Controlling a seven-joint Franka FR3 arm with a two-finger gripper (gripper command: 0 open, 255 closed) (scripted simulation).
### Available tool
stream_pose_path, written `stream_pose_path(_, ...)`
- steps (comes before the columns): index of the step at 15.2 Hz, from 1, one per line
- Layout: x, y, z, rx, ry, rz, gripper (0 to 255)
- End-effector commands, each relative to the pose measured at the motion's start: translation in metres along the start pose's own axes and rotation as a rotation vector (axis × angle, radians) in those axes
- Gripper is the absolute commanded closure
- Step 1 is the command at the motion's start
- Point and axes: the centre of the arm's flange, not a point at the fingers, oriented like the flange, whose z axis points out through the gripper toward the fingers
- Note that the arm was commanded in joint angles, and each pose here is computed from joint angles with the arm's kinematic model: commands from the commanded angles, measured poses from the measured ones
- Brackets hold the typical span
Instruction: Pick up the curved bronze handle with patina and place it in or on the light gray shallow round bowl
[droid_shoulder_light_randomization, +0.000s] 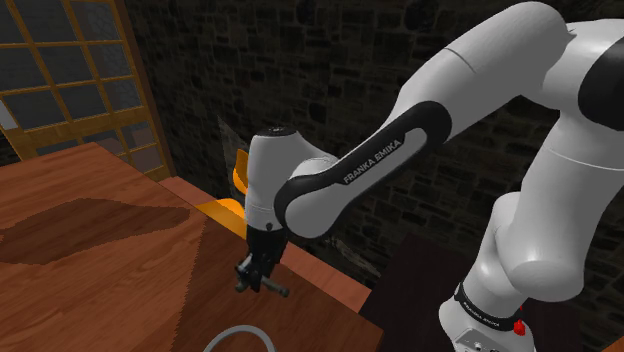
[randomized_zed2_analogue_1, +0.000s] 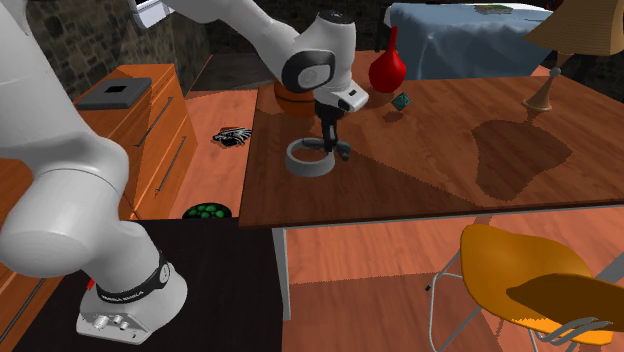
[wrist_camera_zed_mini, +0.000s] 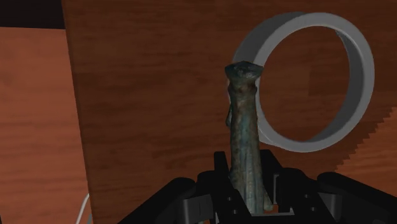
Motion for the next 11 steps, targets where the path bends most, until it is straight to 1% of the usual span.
stream_pose_path(1, -0.009, -0.023, 0.004, 0.0, 0.0, 0.002, 255)
stream_pose_path(9, -0.042, -0.122, 0.02, 0.0, 0.0, 0.002, 255)
stream_pose_path(11, -0.043, -0.124, 0.026, 0.0, 0.0, 0.002, 255)
